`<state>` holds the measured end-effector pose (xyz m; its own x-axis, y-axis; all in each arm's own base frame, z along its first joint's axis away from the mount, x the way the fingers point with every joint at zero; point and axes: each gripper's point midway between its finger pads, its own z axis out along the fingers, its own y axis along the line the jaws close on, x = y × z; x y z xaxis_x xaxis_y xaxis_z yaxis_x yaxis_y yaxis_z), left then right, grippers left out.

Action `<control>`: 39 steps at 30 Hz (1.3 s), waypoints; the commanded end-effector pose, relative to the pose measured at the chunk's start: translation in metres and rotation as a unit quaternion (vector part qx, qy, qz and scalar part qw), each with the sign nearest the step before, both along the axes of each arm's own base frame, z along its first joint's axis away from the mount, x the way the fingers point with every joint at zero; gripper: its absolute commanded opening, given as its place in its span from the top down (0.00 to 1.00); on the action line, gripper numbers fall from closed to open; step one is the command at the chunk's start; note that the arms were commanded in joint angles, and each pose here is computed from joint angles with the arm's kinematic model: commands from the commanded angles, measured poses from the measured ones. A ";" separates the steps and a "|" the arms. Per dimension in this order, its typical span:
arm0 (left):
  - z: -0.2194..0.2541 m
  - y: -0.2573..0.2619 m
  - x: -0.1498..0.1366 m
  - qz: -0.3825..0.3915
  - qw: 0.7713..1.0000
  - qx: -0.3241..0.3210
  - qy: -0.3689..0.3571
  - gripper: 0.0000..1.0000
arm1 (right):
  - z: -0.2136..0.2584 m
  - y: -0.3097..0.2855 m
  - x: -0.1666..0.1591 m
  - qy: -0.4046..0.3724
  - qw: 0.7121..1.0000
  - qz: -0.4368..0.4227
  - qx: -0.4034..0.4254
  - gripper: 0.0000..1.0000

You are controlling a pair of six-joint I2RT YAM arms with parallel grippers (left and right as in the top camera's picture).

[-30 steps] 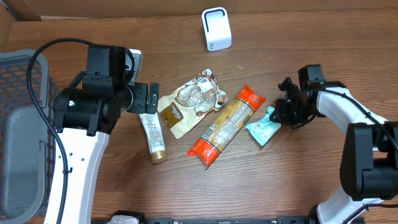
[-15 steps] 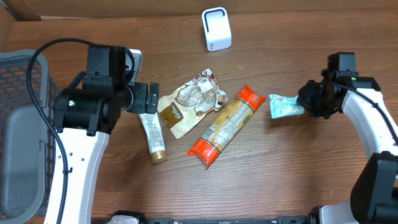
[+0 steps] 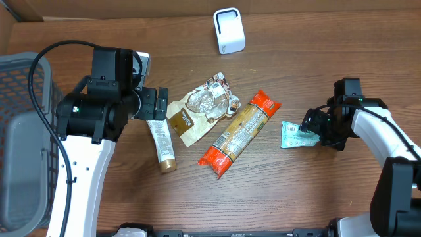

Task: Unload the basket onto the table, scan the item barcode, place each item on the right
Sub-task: 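Grasp the mint-green packet with the right gripper and lift it, then carry the mint-green packet up toward the white scanner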

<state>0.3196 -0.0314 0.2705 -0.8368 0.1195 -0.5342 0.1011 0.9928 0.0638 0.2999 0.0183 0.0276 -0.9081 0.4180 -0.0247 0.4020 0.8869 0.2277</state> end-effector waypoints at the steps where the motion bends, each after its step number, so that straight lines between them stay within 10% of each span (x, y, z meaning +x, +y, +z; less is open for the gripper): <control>1: 0.001 0.002 0.002 -0.004 1.000 0.010 -0.002 0.00 | 0.013 -0.007 0.017 -0.057 0.994 0.097 -0.011 0.11; 20: 0.001 0.002 0.002 -0.004 1.000 0.010 -0.002 0.01 | -0.028 0.017 -0.005 -0.052 0.979 0.187 0.064 0.38; 33: 0.001 0.002 0.002 -0.004 1.000 0.010 -0.002 0.00 | -0.006 0.051 0.001 -0.069 0.965 0.180 0.179 0.96; 39: 0.001 0.002 0.002 -0.004 1.000 0.010 -0.002 0.01 | 0.039 0.057 0.018 -0.076 0.959 0.178 0.208 0.96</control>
